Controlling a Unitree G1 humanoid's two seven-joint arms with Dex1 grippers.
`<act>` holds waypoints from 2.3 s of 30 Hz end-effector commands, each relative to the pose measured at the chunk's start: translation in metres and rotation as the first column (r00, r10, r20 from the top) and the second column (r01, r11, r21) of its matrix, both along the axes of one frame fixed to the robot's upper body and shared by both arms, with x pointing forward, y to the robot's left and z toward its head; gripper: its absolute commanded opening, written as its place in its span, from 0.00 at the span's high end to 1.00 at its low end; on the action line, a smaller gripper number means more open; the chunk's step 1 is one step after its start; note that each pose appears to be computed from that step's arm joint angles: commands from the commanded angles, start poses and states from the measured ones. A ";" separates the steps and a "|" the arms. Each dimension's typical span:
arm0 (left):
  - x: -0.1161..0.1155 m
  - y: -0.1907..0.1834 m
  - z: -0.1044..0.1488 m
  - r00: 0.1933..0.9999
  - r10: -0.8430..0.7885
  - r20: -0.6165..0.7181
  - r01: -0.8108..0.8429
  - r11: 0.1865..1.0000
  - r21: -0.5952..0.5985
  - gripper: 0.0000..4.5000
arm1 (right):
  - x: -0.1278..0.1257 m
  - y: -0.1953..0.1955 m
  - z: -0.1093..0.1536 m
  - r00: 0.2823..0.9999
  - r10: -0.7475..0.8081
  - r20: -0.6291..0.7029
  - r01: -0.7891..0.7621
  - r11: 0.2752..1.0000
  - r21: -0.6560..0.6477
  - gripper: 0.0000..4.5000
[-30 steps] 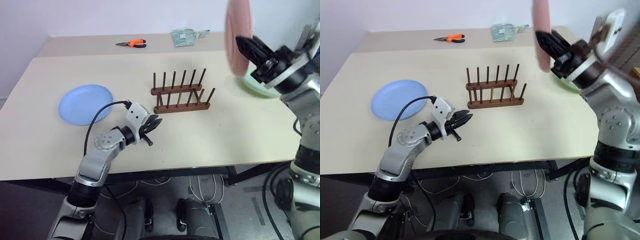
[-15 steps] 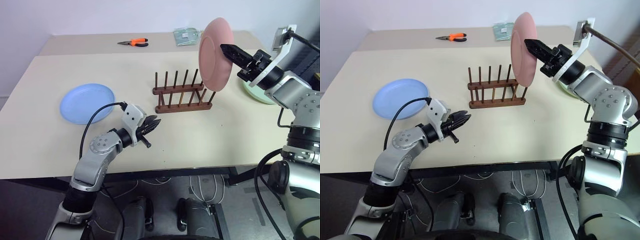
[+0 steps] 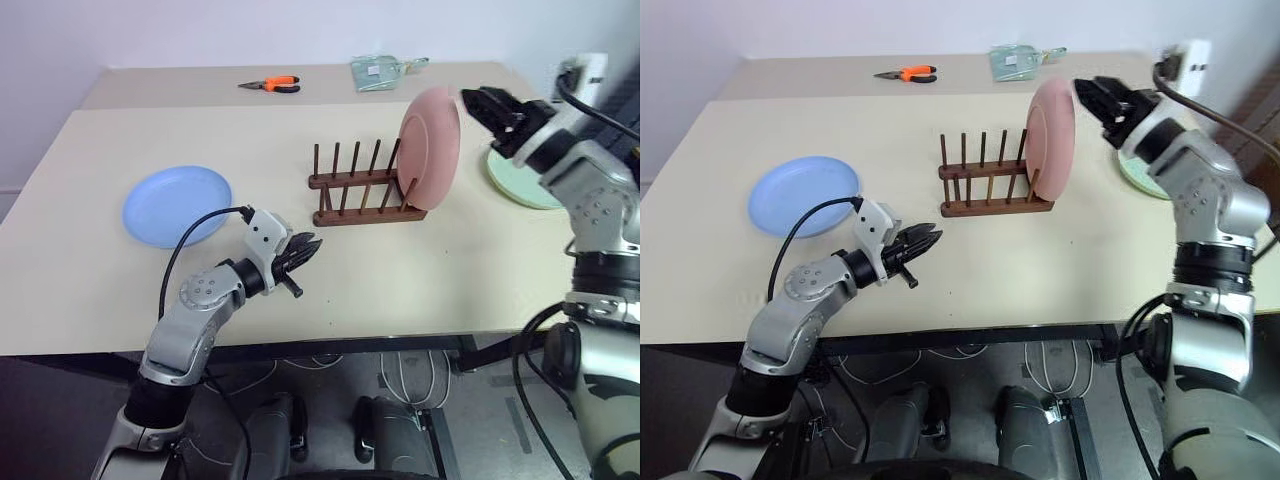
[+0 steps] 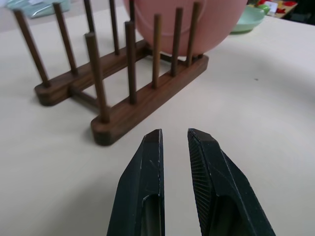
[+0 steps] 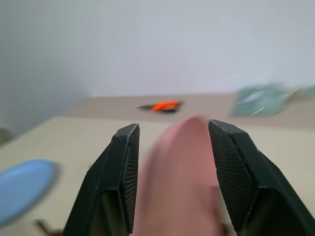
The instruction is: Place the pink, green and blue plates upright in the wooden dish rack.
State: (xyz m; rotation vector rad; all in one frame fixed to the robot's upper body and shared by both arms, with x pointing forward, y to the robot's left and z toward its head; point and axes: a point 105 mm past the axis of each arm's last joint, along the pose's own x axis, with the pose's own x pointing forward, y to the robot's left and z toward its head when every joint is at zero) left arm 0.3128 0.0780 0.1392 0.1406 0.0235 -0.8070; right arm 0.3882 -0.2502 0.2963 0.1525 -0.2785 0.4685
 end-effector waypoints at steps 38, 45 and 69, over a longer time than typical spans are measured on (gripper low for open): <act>-0.007 -0.006 0.009 0.999 -0.024 0.036 0.024 1.000 0.000 0.82 | 0.042 -0.078 -0.136 0.811 -0.491 -0.319 0.186 0.733 -0.654 0.98; -0.007 -0.009 0.008 0.999 -0.049 0.024 0.049 0.999 0.003 0.82 | 0.035 -0.074 -0.124 0.874 -0.365 -0.322 0.112 0.794 -0.597 0.98; -0.009 -0.008 0.005 0.999 -0.035 0.021 0.035 0.999 0.003 0.82 | 0.044 -0.082 -0.139 0.729 -0.579 -0.366 0.225 0.707 -0.671 0.39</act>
